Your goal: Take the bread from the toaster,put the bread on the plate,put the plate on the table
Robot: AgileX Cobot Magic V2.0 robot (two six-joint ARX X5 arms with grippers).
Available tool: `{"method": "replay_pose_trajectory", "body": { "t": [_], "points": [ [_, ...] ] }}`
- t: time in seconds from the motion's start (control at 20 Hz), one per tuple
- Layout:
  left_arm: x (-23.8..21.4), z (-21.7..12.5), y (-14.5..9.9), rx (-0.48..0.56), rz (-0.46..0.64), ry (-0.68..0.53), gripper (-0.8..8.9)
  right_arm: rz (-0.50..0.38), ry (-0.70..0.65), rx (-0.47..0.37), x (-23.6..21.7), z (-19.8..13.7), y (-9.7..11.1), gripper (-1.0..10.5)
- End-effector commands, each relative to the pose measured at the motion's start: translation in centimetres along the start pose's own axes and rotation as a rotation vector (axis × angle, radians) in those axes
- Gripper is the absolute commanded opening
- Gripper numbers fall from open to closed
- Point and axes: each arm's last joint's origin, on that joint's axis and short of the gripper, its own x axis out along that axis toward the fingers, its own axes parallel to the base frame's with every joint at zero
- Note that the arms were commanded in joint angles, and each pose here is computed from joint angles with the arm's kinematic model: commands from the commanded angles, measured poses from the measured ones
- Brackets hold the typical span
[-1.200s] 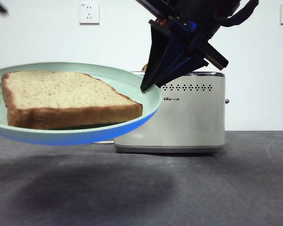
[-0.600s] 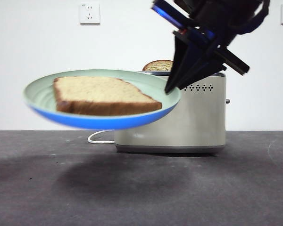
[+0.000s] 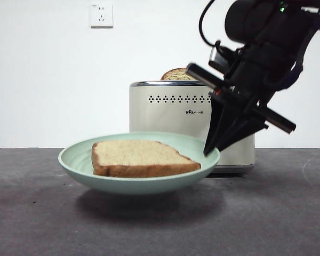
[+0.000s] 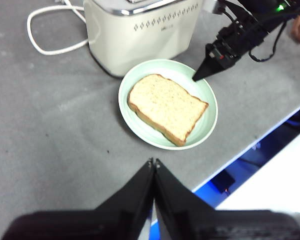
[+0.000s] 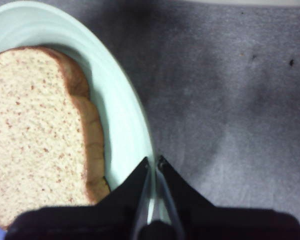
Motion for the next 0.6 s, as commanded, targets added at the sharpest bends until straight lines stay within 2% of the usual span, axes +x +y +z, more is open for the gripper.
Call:
{"method": "replay_pose_trajectory", "body": {
  "t": [0.05,0.25,0.6],
  "points": [
    [-0.1,-0.2,0.0,0.021,-0.001,0.009,-0.09,0.003,0.017,0.018,0.9,0.2,-0.2,-0.2],
    [-0.1,-0.3,0.0,0.019,-0.002,0.016,-0.09,0.014,-0.012,0.024,1.8,0.6,-0.4,-0.2],
    [-0.1,-0.5,0.0,0.014,-0.004,0.037,-0.09,-0.012,0.037,0.042,4.3,0.4,-1.4,-0.2]
  ]
}}
